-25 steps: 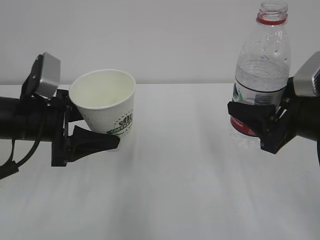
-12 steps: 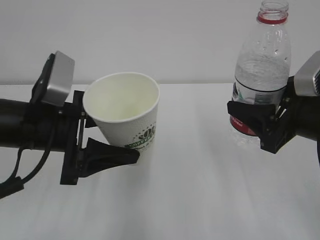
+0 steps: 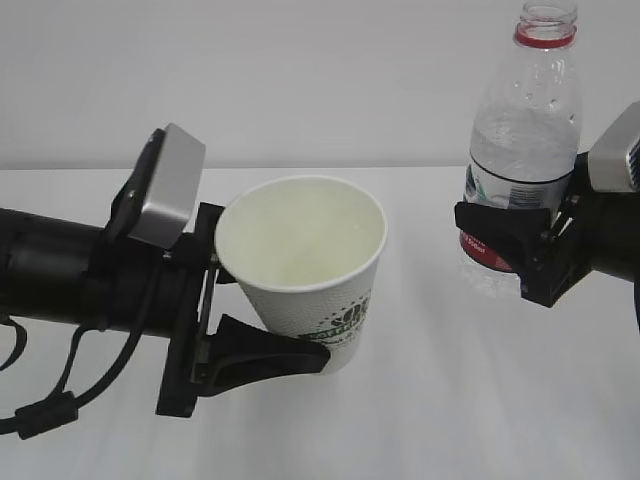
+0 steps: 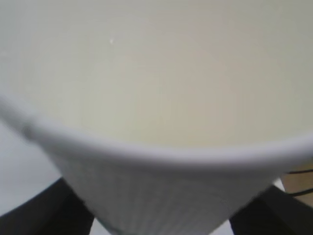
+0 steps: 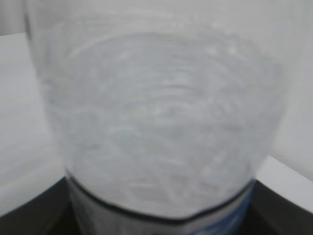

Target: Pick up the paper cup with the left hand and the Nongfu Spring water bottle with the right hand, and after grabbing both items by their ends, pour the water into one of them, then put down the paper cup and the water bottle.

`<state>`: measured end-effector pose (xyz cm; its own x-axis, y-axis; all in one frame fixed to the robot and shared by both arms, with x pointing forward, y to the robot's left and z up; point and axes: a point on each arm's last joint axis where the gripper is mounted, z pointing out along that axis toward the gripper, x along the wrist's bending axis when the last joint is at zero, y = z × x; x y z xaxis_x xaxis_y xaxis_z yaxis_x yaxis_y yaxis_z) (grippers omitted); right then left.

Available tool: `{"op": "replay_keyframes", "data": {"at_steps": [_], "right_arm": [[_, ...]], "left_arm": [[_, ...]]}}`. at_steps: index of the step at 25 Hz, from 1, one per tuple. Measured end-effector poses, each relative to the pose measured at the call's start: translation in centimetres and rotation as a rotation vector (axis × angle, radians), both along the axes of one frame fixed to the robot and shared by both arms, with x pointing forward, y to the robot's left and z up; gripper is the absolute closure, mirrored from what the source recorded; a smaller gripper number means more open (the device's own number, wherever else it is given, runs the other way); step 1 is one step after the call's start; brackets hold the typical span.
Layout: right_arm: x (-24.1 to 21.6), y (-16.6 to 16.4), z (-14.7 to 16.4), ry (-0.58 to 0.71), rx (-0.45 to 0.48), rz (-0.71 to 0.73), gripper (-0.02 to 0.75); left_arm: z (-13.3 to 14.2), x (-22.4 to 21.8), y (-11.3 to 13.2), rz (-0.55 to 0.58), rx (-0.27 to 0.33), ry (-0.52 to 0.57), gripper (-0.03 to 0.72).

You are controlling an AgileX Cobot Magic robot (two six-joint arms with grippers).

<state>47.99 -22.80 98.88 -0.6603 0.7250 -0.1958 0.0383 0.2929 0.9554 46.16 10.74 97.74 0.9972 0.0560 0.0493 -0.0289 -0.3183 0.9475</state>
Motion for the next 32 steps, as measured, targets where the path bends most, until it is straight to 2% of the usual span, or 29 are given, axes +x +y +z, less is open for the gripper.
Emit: {"op": "replay_keyframes", "data": {"at_steps": [7, 15, 24, 32], "right_arm": [[0.0, 0.0, 0.0, 0.0, 0.0, 0.0, 0.252], [0.0, 0.0, 0.0, -0.011, -0.013, 0.004, 0.252], [0.0, 0.0, 0.1, -0.048, -0.046, 0.02, 0.252], [-0.1, 0.2, 0.3, -0.081, -0.044, 0.039, 0.252]], "left_arm": [[0.3, 0.4, -0.2, 0.076, -0.046, 0.058, 0.139], [-0.1, 0.5, 0.0, 0.106, -0.003, 0.125, 0.139], [-0.3, 0.3, -0.1, 0.086, 0.021, 0.121, 0.139], [-0.7, -1.1, -1.9, 0.049, 0.08, 0.103, 0.139]]}}
